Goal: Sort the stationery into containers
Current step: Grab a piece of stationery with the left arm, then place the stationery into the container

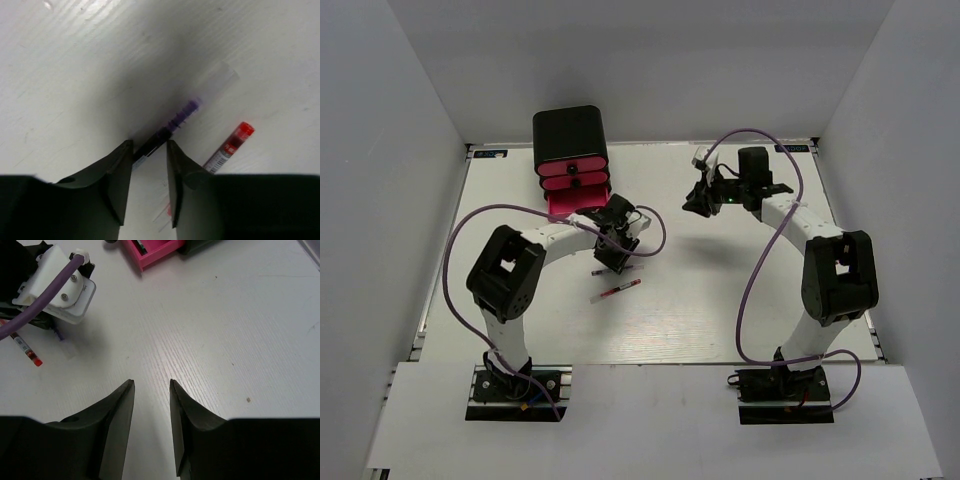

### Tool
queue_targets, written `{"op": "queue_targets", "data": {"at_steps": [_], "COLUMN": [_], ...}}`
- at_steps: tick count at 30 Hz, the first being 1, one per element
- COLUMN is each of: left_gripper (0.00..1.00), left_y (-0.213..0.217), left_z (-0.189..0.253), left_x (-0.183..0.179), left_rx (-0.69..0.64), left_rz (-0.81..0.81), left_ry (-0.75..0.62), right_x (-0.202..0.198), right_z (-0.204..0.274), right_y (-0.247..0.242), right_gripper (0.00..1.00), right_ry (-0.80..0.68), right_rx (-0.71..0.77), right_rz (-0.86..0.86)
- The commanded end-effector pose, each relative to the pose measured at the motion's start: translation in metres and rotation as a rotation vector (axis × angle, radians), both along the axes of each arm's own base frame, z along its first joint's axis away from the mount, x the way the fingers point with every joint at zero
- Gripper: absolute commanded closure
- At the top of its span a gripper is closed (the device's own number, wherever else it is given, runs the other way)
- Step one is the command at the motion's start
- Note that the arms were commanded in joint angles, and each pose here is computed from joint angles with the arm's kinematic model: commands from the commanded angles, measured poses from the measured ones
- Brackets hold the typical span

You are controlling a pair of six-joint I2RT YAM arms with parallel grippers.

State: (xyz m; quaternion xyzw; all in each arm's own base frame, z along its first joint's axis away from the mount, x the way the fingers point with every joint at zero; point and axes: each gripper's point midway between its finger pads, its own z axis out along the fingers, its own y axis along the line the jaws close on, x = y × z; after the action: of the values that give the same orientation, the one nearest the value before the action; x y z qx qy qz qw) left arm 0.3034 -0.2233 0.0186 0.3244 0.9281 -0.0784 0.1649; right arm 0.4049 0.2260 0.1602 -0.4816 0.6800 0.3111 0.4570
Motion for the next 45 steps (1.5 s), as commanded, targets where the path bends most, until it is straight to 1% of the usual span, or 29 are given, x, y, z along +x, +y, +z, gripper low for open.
{"op": "queue_targets", "data": {"at_steps": [1, 4, 8, 9, 10, 13, 14, 15, 17, 19, 22, 24, 27, 28, 31, 33, 34, 35, 37, 39, 40, 41, 43, 45], "left_gripper": [0.58, 0.64, 0.75, 0.84, 0.87, 0.90, 0.96, 1.00, 1.00, 1.00, 1.00, 1.00, 1.00, 1.00, 1.00, 1.00, 1.00, 1.00, 1.00, 1.00, 1.00, 1.00, 1.00, 1.00], "left_y": [-0.001, 0.000, 0.009, 0.012, 0.014, 0.015, 0.019, 0.022, 0.019, 0.016, 0.016, 0.025, 0.029, 0.029, 0.037, 0.046, 0.052, 0.047, 0.061, 0.063, 0.067, 0.074, 0.075, 0.079], "left_z": [-0.007, -0.012, -0.018, -0.018, -0.017, 0.004, 0.011, 0.020, 0.044, 0.058, 0.082, 0.096, 0.120, 0.128, 0.148, 0.156, 0.165, 0.169, 0.169, 0.175, 0.167, 0.167, 0.165, 0.165], "left_x": [0.001, -0.003, -0.003, -0.001, 0.001, 0.015, 0.025, 0.032, 0.047, 0.055, 0.073, 0.087, 0.104, 0.104, 0.121, 0.131, 0.138, 0.148, 0.158, 0.168, 0.172, 0.174, 0.176, 0.178], "left_rx": [0.052, 0.090, 0.148, 0.165, 0.174, 0.138, 0.141, 0.152, 0.125, 0.107, 0.103, 0.109, 0.101, 0.104, 0.113, 0.152, 0.174, 0.185, 0.218, 0.246, 0.257, 0.269, 0.265, 0.265], "left_rz": [-0.026, -0.035, -0.017, 0.015, 0.019, 0.059, 0.085, 0.088, 0.080, -0.001, -0.040, -0.041, -0.106, -0.152, -0.174, -0.220, -0.215, -0.233, -0.225, -0.252, -0.264, -0.262, -0.299, -0.301], "left_ry": [-0.022, -0.027, -0.044, -0.057, -0.064, -0.135, -0.177, -0.222, -0.320, -0.359, -0.436, -0.480, -0.573, -0.607, -0.692, -0.728, -0.756, -0.771, -0.746, -0.756, -0.736, -0.736, -0.742, -0.742], "right_x": [-0.007, -0.006, -0.007, -0.006, -0.007, -0.006, -0.006, -0.006, -0.006, -0.005, -0.006, -0.007, -0.007, -0.007, -0.007, -0.006, -0.007, -0.007, -0.006, -0.006, -0.005, -0.005, 0.000, -0.003], "right_z": [0.018, 0.019, 0.018, 0.019, 0.019, 0.019, 0.018, 0.018, 0.018, 0.015, 0.014, 0.014, 0.013, 0.012, 0.010, 0.009, 0.006, 0.007, 0.006, 0.005, 0.006, 0.004, 0.004, 0.003], "right_y": [-0.003, -0.006, -0.006, -0.007, -0.007, -0.008, -0.009, -0.008, -0.011, -0.013, -0.013, -0.013, -0.016, -0.017, -0.019, -0.019, -0.019, -0.019, -0.020, -0.021, -0.022, -0.023, -0.033, -0.026], "right_gripper": [0.60, 0.60, 0.60, 0.60, 0.60, 0.60, 0.60, 0.60, 0.60, 0.60, 0.60, 0.60, 0.60, 0.60, 0.60, 0.60, 0.60, 0.60, 0.60, 0.60, 0.60, 0.60, 0.60, 0.60], "right_ry": [-0.021, -0.020, -0.017, -0.017, -0.015, -0.019, -0.021, -0.025, -0.025, -0.024, -0.022, -0.025, -0.025, -0.024, -0.024, -0.022, -0.017, -0.019, -0.016, -0.017, -0.023, -0.020, -0.021, -0.017], "right_rx": [0.026, 0.030, 0.036, 0.038, 0.041, 0.038, 0.034, 0.032, 0.030, 0.027, 0.026, 0.025, 0.017, 0.016, 0.012, 0.011, 0.010, 0.011, 0.010, 0.004, 0.004, 0.002, -0.001, -0.003], "right_rz": [0.009, 0.006, 0.009, 0.005, 0.006, 0.006, 0.001, 0.005, 0.000, -0.006, -0.007, -0.004, -0.010, -0.009, -0.012, -0.013, -0.012, -0.012, -0.014, -0.017, -0.017, -0.019, -0.044, -0.027]}}
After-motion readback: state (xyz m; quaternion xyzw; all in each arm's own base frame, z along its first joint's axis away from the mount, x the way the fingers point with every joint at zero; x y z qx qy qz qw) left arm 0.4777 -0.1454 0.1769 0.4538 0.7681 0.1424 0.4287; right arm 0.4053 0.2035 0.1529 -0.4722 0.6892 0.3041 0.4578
